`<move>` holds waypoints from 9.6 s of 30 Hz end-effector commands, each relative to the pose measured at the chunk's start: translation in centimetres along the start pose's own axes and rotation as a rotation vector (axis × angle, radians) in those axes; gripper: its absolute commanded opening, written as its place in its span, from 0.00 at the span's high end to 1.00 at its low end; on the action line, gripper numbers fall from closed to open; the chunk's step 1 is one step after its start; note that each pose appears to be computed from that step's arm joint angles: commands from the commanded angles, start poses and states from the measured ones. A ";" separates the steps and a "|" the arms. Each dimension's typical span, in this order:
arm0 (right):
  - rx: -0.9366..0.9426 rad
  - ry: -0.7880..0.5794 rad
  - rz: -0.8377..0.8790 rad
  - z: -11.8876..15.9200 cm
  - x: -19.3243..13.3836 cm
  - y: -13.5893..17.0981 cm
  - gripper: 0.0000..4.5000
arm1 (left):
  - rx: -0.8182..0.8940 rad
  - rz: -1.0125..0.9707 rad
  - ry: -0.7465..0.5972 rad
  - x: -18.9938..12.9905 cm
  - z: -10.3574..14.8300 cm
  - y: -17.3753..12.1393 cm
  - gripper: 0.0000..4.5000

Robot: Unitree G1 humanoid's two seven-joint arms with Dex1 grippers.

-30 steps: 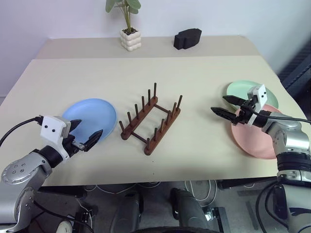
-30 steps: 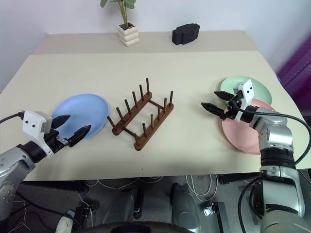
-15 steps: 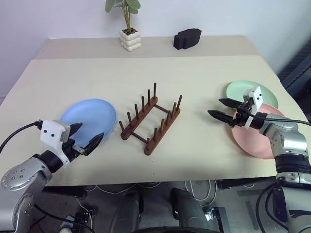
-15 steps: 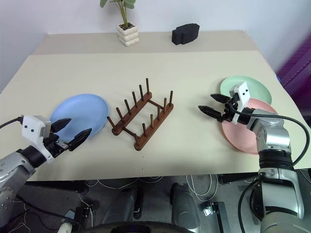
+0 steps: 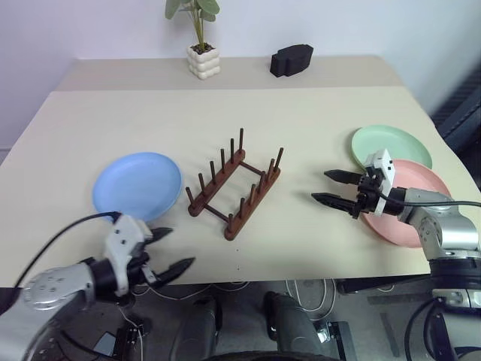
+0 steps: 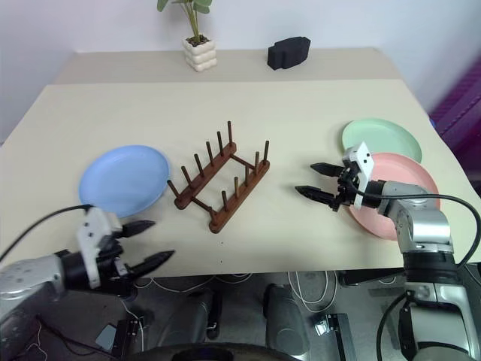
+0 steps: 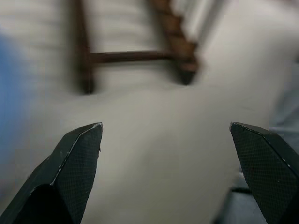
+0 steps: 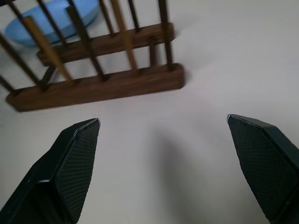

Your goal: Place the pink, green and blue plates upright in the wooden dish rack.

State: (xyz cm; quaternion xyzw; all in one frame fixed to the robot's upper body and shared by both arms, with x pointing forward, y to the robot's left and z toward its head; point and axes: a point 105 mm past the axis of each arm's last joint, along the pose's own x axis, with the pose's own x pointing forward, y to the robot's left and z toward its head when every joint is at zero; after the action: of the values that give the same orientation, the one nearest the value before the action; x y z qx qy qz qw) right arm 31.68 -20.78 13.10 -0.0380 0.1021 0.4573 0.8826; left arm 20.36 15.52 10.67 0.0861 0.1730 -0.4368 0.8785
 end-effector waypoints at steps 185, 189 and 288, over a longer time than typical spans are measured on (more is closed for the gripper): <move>-0.328 0.400 -0.717 -1.6 -8.4 1.8 0.98 | 0.255 -0.483 -0.308 14.9 6.3 -2.7 1.00; -0.478 0.311 -0.664 3.1 -8.2 2.2 0.98 | 0.260 -0.479 -0.310 15.3 5.8 -2.1 1.00; -0.136 0.060 -0.621 3.3 -8.8 -7.2 0.25 | 0.238 -0.235 -0.406 12.0 9.0 0.5 1.00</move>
State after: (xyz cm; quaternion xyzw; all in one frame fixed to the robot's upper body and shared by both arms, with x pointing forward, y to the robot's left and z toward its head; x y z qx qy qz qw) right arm 33.04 -31.20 18.21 -0.0671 0.0696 0.1680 0.9810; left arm 29.87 4.79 13.04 0.0769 -0.0255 -0.5496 0.8315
